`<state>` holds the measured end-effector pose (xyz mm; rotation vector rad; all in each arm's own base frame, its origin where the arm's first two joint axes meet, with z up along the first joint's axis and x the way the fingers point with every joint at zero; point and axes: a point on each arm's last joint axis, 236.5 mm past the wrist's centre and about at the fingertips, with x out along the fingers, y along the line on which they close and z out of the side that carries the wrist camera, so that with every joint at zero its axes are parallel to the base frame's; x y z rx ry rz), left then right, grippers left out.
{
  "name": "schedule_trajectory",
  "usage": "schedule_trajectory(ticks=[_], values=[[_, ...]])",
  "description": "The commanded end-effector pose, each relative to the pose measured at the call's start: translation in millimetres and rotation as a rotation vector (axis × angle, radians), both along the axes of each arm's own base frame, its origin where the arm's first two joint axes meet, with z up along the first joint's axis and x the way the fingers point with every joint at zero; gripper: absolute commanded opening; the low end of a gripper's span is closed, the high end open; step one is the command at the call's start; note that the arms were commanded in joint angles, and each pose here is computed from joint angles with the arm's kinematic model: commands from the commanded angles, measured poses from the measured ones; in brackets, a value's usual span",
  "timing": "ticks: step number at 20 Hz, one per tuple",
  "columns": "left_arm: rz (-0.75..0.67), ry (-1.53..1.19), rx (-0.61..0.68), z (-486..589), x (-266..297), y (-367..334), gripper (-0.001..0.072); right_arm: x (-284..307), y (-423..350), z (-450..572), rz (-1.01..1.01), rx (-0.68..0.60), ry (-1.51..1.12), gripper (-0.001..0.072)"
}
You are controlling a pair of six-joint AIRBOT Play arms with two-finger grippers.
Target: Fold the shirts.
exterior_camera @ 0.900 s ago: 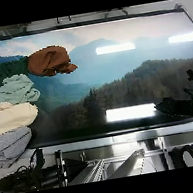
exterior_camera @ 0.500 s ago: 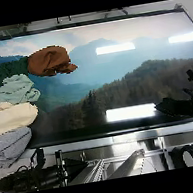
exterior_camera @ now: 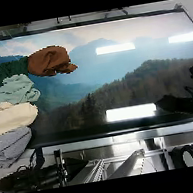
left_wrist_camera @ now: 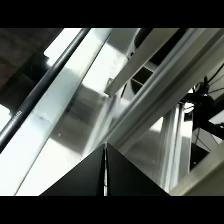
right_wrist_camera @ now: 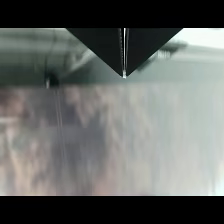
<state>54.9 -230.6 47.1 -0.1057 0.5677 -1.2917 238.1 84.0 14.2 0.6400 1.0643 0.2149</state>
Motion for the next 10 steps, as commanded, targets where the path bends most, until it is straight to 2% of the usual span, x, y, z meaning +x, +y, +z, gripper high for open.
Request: schedule_trajectory(ticks=[1,2,3,4,5,6,7,10], values=[[0.127,0.019,-0.111,24,27,-1,0.0009,22,-5,13,-0.055,0.010,-0.097,0.0021],[0.167,0.034,-0.162,34,35,-1,0.0011,22,-5,13,-0.055,0.010,-0.097,0.0021],[0.211,0.042,-0.229,49,44,0,0.0043,22,-5,13,-0.056,0.010,-0.098,0.0021],[0.259,0.039,-0.280,60,55,3,0.0117,25,-8,15,-0.066,0.006,-0.110,0.0021],[0.297,0.032,-0.311,67,63,6,0.0156,29,-10,16,-0.080,0.002,-0.126,0.0021],[0.321,0.022,-0.322,70,69,9,0.0105,31,-11,18,-0.087,0.003,-0.134,0.0021],[0.361,-0.026,-0.305,69,79,14,-0.0001,31,-11,18,-0.087,0.002,-0.134,0.0021],[0.461,-0.077,-0.347,81,101,28,-0.0003,34,-12,18,-0.097,0.004,-0.141,0.0022]])
